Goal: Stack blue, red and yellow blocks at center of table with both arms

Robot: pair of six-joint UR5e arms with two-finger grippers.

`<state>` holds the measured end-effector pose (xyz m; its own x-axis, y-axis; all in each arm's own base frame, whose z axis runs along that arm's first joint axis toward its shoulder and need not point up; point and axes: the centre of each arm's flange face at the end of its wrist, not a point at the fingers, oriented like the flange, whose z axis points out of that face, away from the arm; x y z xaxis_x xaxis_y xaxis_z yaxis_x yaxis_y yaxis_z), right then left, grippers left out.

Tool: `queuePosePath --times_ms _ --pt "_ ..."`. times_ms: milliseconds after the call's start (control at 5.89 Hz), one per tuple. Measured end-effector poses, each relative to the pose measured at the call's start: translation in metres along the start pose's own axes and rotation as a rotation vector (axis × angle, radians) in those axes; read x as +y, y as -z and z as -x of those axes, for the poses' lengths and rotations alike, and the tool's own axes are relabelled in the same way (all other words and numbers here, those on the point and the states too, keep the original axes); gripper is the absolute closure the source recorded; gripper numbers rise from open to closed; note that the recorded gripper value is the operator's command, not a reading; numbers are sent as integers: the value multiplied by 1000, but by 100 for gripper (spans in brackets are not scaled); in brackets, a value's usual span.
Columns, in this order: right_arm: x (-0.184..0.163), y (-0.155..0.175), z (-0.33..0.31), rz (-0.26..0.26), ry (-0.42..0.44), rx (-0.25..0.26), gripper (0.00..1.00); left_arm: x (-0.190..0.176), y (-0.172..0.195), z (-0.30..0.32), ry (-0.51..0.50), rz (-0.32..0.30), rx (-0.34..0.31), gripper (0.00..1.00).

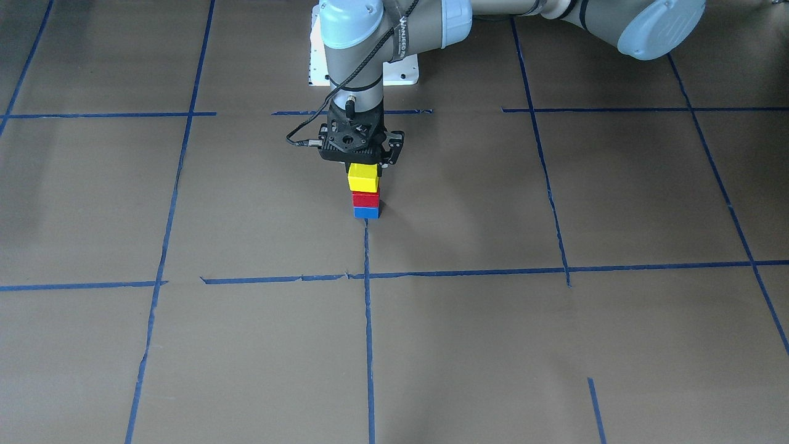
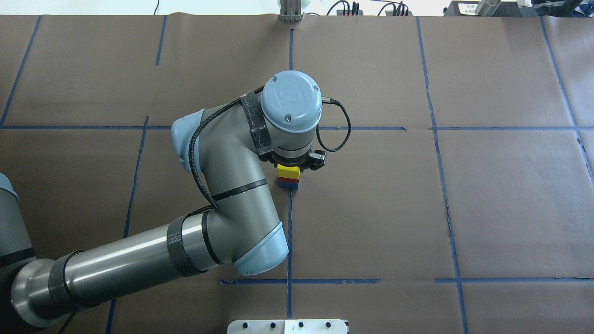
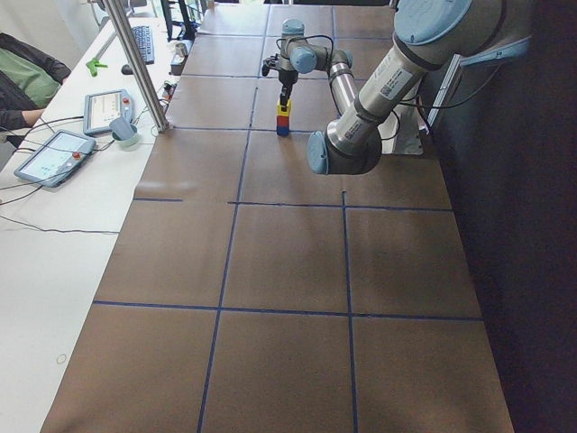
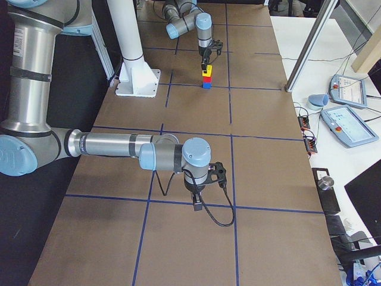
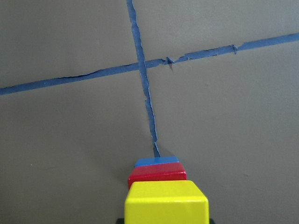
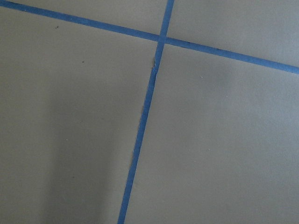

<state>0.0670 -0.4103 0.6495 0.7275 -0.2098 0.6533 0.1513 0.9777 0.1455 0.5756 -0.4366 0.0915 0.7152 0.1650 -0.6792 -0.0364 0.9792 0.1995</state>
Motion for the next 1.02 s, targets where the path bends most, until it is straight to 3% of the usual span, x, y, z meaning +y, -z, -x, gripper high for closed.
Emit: queuePosePath --times_ms 170,509,1018 --pt "0 0 0 0 0 0 0 0 0 1 1 0 0 49" --pt "0 0 0 0 0 0 0 -1 1 1 0 -3 4 4" --pt "0 0 0 0 0 0 0 -3 14 5 -1 -20 24 0"
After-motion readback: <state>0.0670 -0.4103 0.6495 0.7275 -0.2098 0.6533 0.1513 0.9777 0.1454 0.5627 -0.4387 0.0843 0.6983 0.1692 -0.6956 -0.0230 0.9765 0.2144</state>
